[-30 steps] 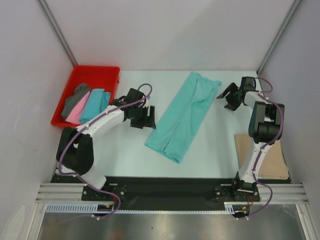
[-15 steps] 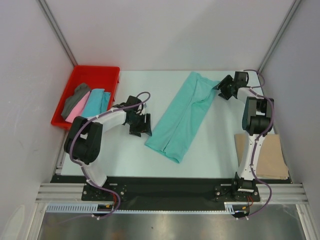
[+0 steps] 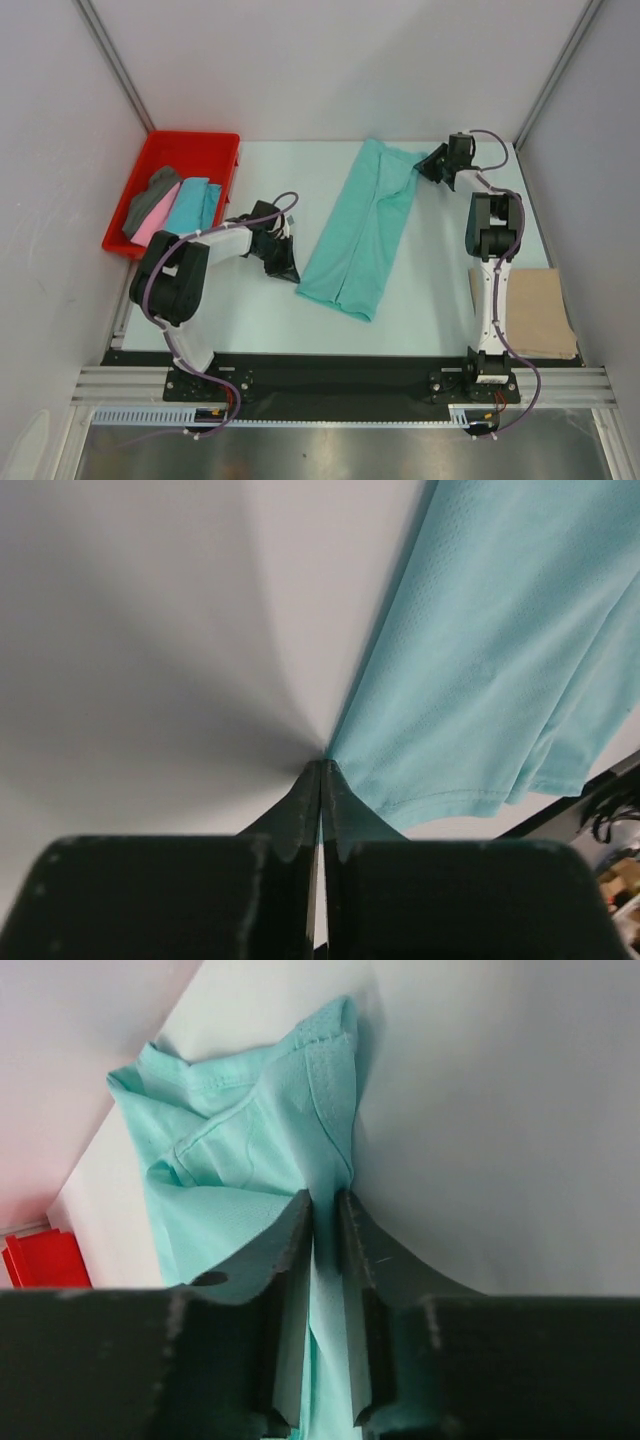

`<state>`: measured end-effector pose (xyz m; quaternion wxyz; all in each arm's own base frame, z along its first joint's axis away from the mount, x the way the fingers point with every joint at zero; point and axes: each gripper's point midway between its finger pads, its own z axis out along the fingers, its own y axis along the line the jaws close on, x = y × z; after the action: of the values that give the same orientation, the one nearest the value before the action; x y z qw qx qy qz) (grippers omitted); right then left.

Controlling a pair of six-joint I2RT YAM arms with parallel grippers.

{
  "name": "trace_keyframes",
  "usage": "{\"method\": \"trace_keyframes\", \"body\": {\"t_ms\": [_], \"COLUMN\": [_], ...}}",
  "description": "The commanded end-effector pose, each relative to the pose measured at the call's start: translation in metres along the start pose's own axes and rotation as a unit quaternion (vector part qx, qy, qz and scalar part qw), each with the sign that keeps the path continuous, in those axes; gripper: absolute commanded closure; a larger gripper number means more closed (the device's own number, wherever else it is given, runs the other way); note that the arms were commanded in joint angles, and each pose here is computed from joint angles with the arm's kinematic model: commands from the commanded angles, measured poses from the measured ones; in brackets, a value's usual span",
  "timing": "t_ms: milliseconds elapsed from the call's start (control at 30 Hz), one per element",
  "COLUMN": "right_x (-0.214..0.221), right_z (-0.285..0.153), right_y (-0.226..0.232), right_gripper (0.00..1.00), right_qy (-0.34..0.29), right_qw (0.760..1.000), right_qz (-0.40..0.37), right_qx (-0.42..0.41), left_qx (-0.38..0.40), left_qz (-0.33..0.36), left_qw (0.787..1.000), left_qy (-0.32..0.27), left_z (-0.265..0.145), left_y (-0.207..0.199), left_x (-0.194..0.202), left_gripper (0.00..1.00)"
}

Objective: Fold and stack the t-shirts
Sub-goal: Fold the tshirt

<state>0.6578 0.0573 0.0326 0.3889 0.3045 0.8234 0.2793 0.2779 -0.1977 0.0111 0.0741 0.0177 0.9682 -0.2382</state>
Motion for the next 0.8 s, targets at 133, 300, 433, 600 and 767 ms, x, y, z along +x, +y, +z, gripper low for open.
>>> {"method": "trace_keyframes", "body": {"t_ms": [133, 300, 433, 600, 767], "right_x": [0.018, 0.033, 0.032, 0.009, -0.024], "right_z": [0.031, 0.031, 0.01, -0.042, -0.128], "right_y": [0.054, 0.083, 0.081, 0.065, 0.061], "right_gripper": [0.82, 0.74, 0.55, 0.33, 0.28], "right_qy": [-0.005, 0.026, 0.06, 0.071, 0.062], "right_qw": [0.999, 0.997, 0.997, 0.995, 0.99], "right_qz": [0.003, -0.012, -0.021, -0.071, -0.118], "right_qx": [-0.05, -0.075, -0.054, -0.002, 0.047], "left_qx": [0.005, 0.017, 0.023, -0.029, 0.0], "left_qz": [-0.066, -0.059, -0.048, -0.017, 0.018], "left_qw": [0.997, 0.998, 0.998, 0.998, 0.993], "left_qy": [0.032, 0.022, 0.021, -0.05, -0.12], "left_z": [0.005, 0.002, -0.002, -0.043, -0.082], "left_y": [0.006, -0.007, -0.018, -0.01, -0.035], "left_x": [0.06, 0.071, 0.078, 0.065, 0.043], "left_gripper": [1.0, 1.0, 1.0, 0.68, 0.56]}}
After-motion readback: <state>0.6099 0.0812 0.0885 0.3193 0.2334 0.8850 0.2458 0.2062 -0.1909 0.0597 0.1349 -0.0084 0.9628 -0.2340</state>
